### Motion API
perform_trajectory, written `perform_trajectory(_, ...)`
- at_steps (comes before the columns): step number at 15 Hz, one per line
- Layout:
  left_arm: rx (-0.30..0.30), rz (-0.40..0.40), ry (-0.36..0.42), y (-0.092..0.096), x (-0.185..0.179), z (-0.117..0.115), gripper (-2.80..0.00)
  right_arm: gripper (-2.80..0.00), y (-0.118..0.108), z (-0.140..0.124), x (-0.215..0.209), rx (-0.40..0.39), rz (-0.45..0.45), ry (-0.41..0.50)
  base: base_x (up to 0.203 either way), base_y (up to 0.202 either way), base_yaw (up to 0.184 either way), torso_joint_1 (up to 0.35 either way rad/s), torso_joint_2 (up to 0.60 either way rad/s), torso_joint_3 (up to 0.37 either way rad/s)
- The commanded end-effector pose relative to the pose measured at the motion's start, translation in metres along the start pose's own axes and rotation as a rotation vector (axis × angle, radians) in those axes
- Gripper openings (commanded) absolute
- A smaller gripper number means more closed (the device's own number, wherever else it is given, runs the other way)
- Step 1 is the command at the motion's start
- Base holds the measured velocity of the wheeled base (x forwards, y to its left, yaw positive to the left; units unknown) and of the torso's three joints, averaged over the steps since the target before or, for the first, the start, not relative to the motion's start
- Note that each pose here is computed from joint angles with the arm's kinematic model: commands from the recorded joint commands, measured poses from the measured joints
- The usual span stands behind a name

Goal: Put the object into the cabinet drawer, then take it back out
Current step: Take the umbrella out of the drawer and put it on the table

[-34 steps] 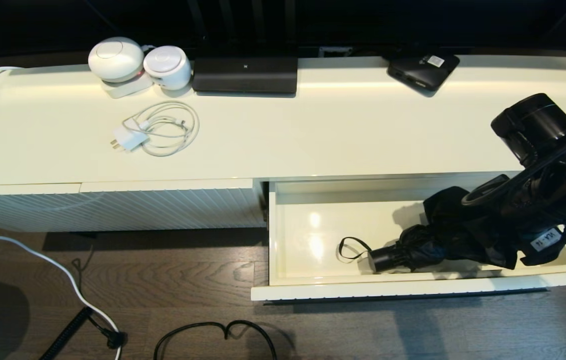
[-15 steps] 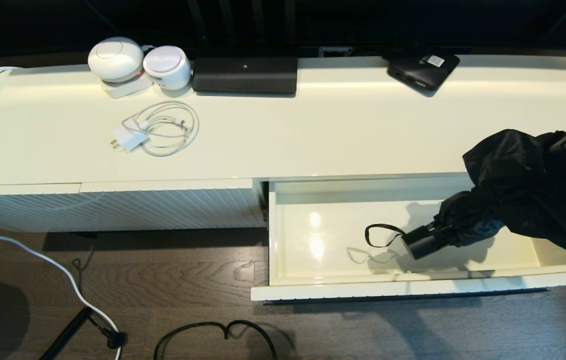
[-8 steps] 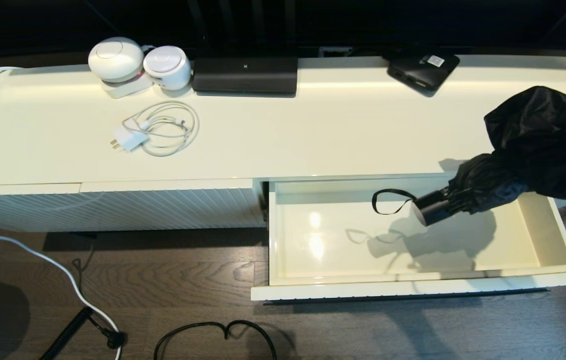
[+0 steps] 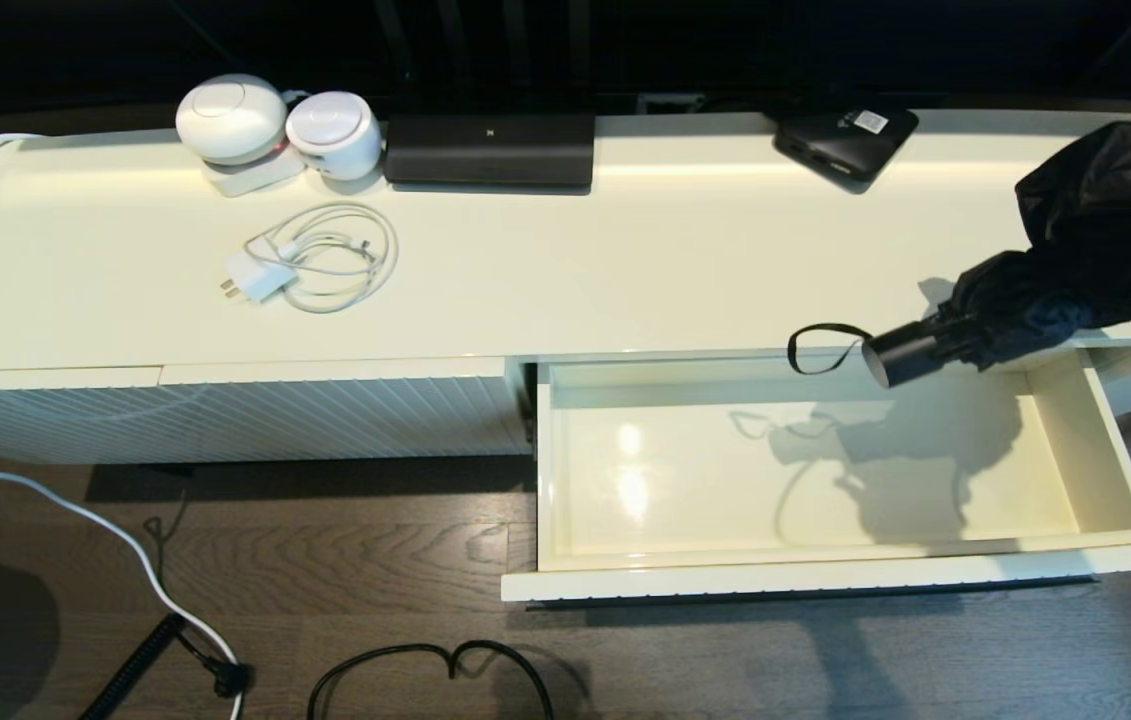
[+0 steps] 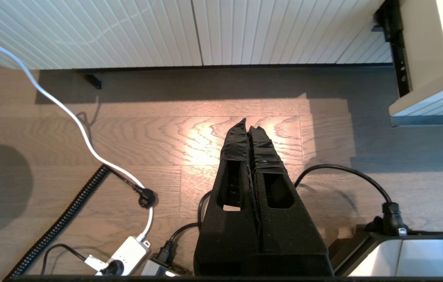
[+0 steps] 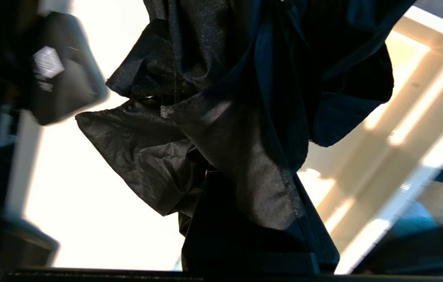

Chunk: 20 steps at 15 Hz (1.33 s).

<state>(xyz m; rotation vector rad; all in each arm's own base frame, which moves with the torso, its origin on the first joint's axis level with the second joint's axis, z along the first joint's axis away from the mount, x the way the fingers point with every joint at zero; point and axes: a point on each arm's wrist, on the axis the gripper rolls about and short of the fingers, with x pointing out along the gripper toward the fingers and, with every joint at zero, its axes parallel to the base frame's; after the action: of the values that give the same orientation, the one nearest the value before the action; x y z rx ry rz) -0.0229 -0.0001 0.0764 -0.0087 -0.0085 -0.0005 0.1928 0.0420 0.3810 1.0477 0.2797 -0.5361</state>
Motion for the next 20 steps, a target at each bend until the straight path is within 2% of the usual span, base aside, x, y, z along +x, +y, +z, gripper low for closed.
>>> perform_trajectory(1,-0.001,0.000,-0.004,0.000,0.000,0.000,-2.80,-2.80,0.018,-0.010,0.027,0.023,0.014,-0.002,0.000,0.000,0.000,0.000,0.00,0.000)
perform_trajectory(5,-0.001,0.000,-0.004,0.000,0.000,0.000,-2.80,-2.80,0.027,-0.009,0.049,0.067,0.059,0.037,0.000,0.000,0.000,0.000,0.00,0.000)
perform_trajectory(8,0.001,0.000,-0.002,0.000,0.000,0.000,-2.80,-2.80,0.025,0.006,0.067,0.110,0.055,0.042,0.000,0.000,0.000,0.000,0.00,0.000)
perform_trajectory(14,-0.001,0.000,-0.004,0.000,0.000,0.000,-2.80,-2.80,0.025,0.018,0.065,0.139,0.097,0.033,0.000,0.000,0.000,0.000,0.00,0.000)
perform_trajectory(15,0.001,0.000,-0.004,0.000,0.000,0.000,-2.80,0.00,0.025,0.017,0.067,0.131,0.093,0.029,0.000,0.000,0.000,0.000,0.00,0.000)
perform_trajectory(20,-0.001,0.000,-0.002,0.000,0.000,0.000,-2.80,0.00,0.024,0.016,0.067,0.130,0.092,0.038,0.000,0.000,0.000,0.000,0.00,0.000)
